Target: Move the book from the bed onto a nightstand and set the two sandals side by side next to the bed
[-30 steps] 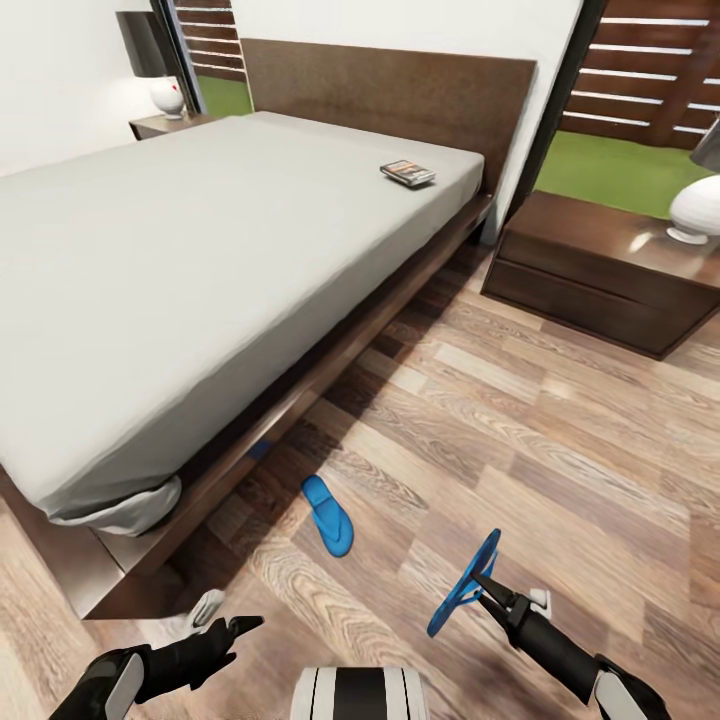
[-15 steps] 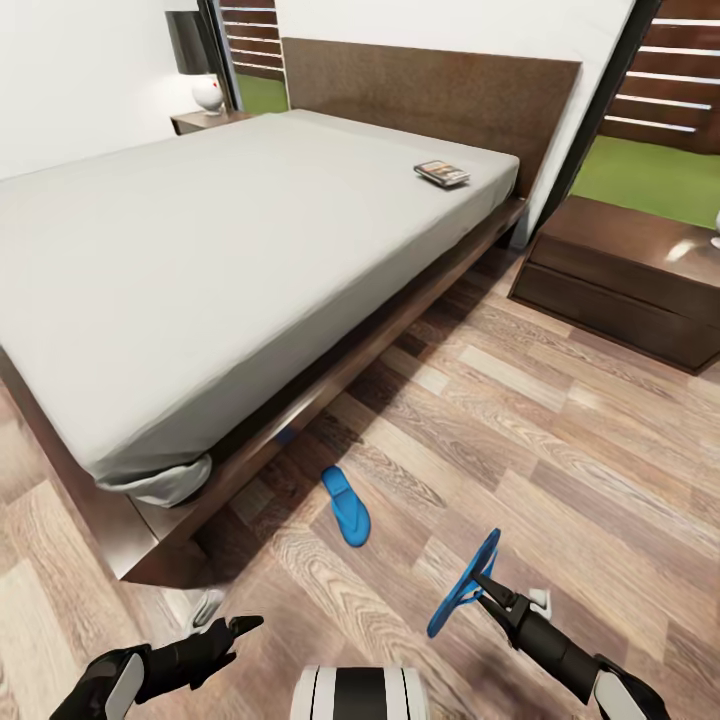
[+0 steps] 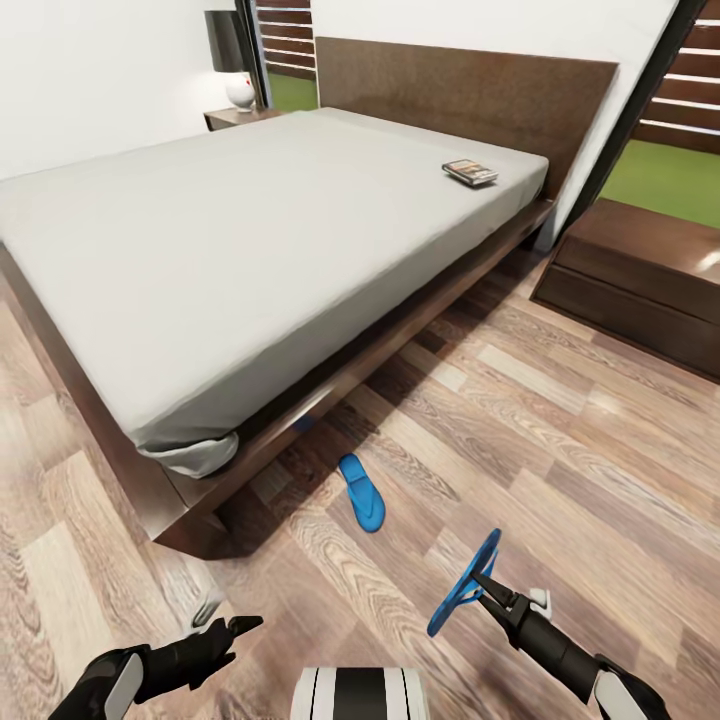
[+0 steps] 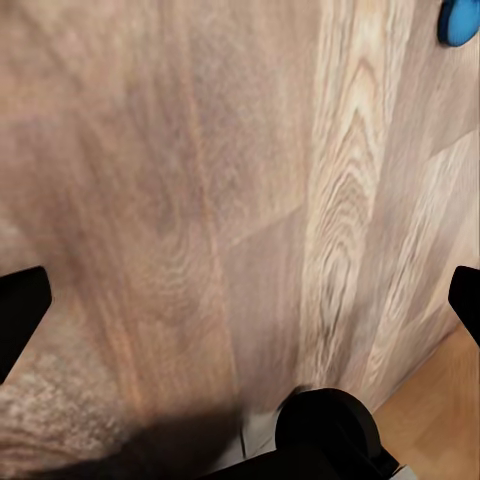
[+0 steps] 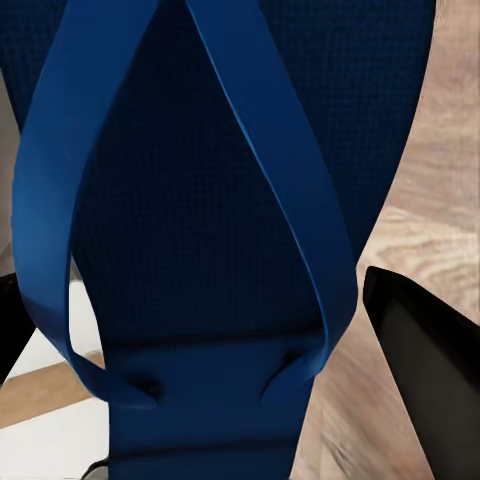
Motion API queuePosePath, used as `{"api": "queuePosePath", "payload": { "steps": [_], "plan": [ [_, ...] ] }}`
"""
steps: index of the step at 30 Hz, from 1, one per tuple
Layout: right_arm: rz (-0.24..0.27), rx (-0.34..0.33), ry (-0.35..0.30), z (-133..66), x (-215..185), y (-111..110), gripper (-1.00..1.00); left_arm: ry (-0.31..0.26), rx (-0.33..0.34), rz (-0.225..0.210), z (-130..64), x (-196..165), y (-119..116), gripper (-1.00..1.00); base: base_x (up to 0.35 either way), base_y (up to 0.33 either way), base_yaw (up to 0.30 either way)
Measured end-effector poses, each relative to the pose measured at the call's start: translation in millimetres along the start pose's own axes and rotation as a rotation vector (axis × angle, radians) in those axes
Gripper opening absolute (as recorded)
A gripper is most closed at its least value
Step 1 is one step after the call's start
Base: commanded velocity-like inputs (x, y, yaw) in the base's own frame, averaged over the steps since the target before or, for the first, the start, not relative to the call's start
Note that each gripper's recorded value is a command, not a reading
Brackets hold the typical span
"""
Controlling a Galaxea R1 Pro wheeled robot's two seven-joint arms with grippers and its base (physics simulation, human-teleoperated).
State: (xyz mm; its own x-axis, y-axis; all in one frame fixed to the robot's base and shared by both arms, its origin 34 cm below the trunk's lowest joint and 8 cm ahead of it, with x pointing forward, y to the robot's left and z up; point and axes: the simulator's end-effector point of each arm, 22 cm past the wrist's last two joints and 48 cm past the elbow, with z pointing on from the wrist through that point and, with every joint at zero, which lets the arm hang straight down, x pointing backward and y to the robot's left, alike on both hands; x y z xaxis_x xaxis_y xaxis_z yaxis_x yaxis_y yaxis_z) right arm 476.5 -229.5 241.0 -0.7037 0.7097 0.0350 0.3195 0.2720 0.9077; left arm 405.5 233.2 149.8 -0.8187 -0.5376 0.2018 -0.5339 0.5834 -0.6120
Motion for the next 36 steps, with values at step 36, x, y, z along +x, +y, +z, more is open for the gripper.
{"api": "queuePosePath", "payload": {
  "steps": [36],
  "plan": [
    [-0.005, 0.069, 0.02, 1.6, 6.4, -15.1, -1.0, -0.007, -0.009, -0.001, -6.8, -5.5, 6.3, 1.0, -0.044, 0.0, 0.095]
  ]
}}
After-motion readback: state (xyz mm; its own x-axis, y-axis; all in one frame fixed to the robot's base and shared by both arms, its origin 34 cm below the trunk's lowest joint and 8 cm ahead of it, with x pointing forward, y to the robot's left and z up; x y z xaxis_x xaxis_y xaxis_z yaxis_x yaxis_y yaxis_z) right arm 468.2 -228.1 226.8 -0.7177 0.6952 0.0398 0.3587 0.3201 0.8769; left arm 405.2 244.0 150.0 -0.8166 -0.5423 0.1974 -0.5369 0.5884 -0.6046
